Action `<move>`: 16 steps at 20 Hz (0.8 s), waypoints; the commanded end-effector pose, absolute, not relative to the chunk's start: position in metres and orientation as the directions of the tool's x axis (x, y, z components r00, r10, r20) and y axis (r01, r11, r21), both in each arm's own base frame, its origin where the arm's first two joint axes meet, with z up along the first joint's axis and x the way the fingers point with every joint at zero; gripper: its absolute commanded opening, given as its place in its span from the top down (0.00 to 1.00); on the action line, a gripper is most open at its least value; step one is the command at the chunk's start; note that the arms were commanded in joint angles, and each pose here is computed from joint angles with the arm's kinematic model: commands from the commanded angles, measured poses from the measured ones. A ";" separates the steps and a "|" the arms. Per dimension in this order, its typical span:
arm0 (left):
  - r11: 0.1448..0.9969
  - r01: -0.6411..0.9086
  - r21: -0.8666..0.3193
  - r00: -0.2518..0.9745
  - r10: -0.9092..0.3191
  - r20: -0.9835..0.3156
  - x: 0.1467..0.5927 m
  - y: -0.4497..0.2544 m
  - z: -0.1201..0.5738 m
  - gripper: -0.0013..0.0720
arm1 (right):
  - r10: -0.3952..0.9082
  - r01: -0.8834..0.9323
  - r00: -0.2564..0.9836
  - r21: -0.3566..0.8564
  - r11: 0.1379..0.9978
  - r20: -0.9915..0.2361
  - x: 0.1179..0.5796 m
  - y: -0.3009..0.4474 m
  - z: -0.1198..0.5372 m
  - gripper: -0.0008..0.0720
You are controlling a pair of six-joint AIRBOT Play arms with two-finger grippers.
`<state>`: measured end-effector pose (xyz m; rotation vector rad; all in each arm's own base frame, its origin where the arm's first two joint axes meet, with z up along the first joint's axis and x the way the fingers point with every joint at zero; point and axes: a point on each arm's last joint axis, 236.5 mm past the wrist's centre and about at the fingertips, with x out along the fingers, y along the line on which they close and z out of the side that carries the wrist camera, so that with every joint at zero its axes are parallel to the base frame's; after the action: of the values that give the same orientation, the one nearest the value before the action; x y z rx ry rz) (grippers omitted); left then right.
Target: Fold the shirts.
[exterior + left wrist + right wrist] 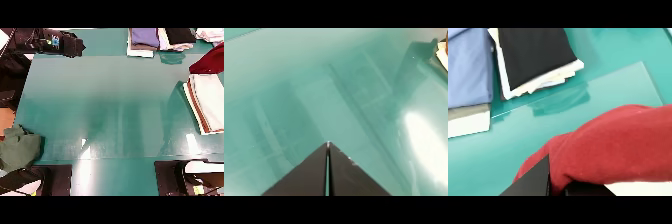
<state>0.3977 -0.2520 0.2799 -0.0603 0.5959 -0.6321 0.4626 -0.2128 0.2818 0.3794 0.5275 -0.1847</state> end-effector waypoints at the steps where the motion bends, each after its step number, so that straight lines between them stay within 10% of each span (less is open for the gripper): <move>1: 0.809 0.541 -0.230 0.637 -0.572 -0.517 0.396 -0.252 0.277 0.95 | -0.084 0.259 0.841 0.261 0.930 -0.534 0.440 -0.208 0.290 0.97; 11: 0.808 0.546 -0.223 0.623 -0.569 -0.537 0.392 -0.251 0.272 0.95 | -0.201 0.546 0.455 0.094 0.832 -0.867 0.267 -0.247 0.124 0.95; 12: 0.808 0.546 -0.223 0.623 -0.569 -0.537 0.392 -0.251 0.272 0.95 | -0.202 0.573 0.407 0.076 0.816 -0.891 0.248 -0.247 0.106 0.83; 14: 0.808 0.546 -0.223 0.623 -0.569 -0.537 0.392 -0.251 0.272 0.95 | -0.215 0.619 0.312 0.026 0.785 -0.925 0.213 -0.249 0.078 0.27; 16: 0.808 0.546 -0.223 0.623 -0.569 -0.537 0.392 -0.251 0.272 0.95 | -0.246 0.660 0.254 -0.018 0.751 -0.936 0.185 -0.255 0.070 0.06</move>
<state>0.3922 -0.2515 0.2729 -0.0405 0.6292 -0.6413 0.2344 -0.2507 0.0973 0.4244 1.0597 -0.5414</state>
